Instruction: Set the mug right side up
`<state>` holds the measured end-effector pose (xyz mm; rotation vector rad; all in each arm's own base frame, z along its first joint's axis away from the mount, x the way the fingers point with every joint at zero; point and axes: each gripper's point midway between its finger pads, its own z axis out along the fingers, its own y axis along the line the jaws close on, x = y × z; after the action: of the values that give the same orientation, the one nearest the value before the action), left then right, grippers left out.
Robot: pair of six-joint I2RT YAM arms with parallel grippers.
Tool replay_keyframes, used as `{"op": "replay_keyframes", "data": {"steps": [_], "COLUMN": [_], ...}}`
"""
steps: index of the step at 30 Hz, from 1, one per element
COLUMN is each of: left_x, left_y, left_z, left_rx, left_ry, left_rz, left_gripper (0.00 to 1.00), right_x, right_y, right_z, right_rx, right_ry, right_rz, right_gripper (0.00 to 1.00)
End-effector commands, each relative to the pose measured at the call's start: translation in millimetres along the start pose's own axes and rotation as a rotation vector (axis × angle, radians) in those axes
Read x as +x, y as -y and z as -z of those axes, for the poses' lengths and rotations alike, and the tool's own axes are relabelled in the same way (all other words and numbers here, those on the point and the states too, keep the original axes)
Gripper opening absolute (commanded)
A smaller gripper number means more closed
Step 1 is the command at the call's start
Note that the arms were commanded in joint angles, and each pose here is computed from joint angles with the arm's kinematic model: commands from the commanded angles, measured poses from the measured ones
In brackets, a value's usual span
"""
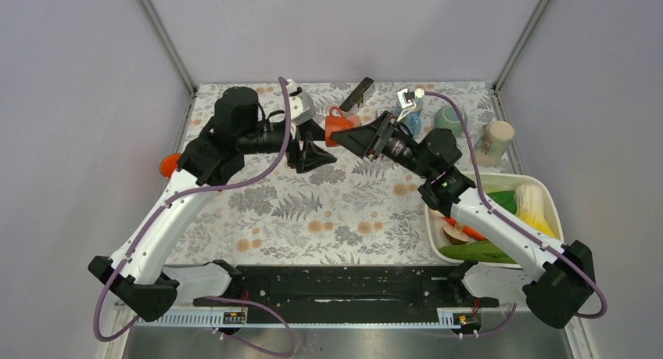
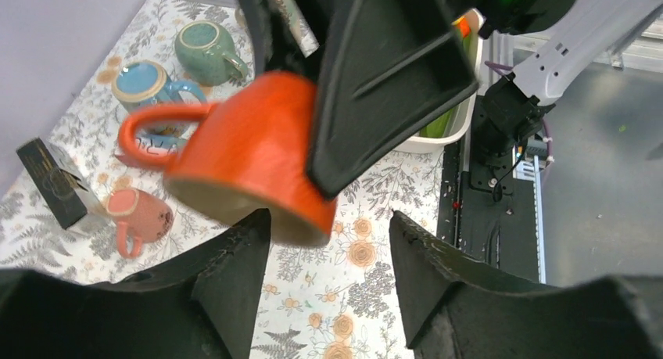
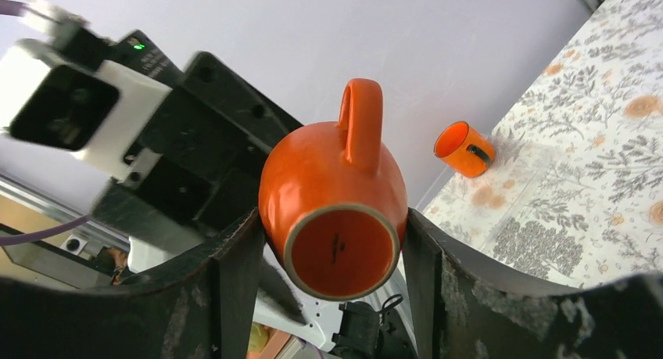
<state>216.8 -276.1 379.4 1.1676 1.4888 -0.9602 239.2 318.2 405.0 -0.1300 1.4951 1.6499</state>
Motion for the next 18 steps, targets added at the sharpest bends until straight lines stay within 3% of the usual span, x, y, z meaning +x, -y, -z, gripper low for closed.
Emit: {"op": "replay_keyframes", "data": {"steps": [1,7,13,18], "left_x": [-38,-33,-31,-41], "left_y": [26,14,8,5], "left_z": [11,19,5,-8], "left_rx": [0.082,-0.008,0.007,0.029], "left_ry": [0.084,0.044,0.063,0.084], "left_rz": [-0.145,-0.207,-0.134,-0.091], "left_gripper": [0.63,0.69,0.72,0.63], "right_x": [-7,-15,-17,-17], "right_y": [-22,-20,-31,-34], "right_z": [-5,-1,-2,-3], "right_rx": [-0.061,-0.039,-0.098,-0.112], "right_ry": [0.024,0.079,0.091,0.095], "right_rz": [0.016,0.027,-0.018,-0.04], "right_gripper": [0.0,0.0,0.0,0.0]}}
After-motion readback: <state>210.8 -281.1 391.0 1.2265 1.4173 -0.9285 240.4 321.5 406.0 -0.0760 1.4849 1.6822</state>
